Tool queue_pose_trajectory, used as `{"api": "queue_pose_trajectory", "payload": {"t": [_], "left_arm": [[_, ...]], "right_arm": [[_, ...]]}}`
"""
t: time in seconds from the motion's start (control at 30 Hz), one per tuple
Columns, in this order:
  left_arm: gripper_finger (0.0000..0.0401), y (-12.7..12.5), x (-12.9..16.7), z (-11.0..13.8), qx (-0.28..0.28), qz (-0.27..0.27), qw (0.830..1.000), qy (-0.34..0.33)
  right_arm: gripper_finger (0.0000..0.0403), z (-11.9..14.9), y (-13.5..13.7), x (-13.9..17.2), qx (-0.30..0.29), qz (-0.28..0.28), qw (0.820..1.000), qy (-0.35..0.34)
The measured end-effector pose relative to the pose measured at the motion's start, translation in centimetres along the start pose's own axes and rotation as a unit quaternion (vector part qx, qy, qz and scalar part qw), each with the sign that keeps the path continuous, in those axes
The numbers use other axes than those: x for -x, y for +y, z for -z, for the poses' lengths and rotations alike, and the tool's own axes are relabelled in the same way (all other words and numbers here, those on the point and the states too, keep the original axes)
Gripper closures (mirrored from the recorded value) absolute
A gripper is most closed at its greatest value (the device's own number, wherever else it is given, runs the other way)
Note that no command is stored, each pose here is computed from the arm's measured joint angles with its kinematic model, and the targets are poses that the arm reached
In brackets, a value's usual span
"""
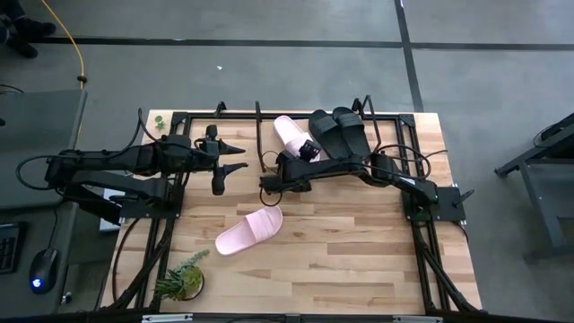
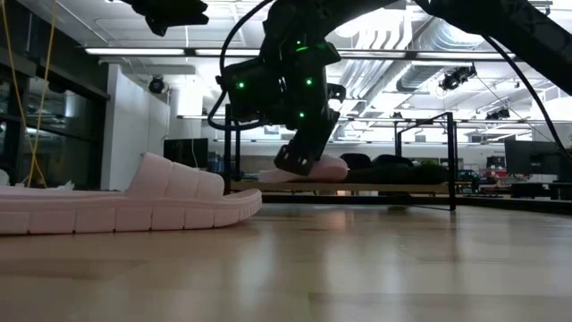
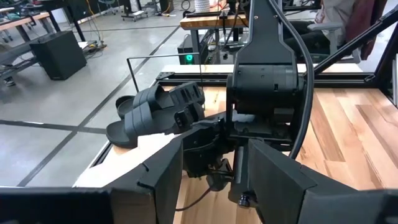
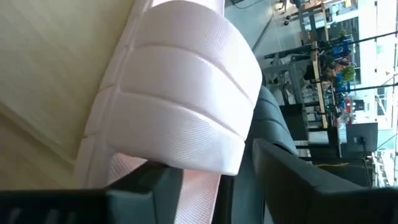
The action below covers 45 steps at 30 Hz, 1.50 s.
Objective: Pick and place slides into the shelf
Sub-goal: Put the right pink slide on the shelf
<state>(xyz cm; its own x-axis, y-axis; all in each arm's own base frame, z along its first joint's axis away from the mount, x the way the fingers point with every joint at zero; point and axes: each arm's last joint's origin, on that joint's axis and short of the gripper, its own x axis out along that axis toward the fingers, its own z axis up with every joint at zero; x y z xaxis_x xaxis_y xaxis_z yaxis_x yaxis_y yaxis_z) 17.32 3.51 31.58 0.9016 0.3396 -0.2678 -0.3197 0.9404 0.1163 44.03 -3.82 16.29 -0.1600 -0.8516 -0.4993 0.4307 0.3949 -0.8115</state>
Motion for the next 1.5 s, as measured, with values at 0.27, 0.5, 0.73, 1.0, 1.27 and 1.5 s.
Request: {"api": "queue_pose_trajectory", "payload": {"t": [0.27,0.5,0.73,1.0,1.27,1.5], "left_arm": [[0.0233,0.0,0.0,0.0,0.0,0.0,1.0,0.0],[0.0233,0.0,0.0,0.0,0.0,0.0,1.0,0.001],[0.0233,0.0,0.0,0.0,0.0,0.0,1.0,0.001],[0.0233,0.0,0.0,0.0,0.0,0.0,1.0,0.002],[0.0233,0.0,0.0,0.0,-0.001,0.0,1.0,0.003],[0.0233,0.0,0.0,0.1,-0.002,0.0,1.0,0.004]], "right_arm": [[0.019,0.6,0.2,1.3,0.021,0.002,1.0,-0.008],[0.0197,0.5,-1.6,3.2,0.0,-0.003,1.0,-0.03],[0.0199,0.4,-2.4,4.3,0.04,-0.043,0.998,-0.029],[0.0199,-1.1,-3.2,4.3,0.079,-0.094,0.99,-0.062],[0.0199,-3.6,-4.9,3.8,0.128,-0.212,0.962,-0.12],[0.0199,-4.7,-6.2,2.1,0.186,-0.351,0.906,-0.148]]}}
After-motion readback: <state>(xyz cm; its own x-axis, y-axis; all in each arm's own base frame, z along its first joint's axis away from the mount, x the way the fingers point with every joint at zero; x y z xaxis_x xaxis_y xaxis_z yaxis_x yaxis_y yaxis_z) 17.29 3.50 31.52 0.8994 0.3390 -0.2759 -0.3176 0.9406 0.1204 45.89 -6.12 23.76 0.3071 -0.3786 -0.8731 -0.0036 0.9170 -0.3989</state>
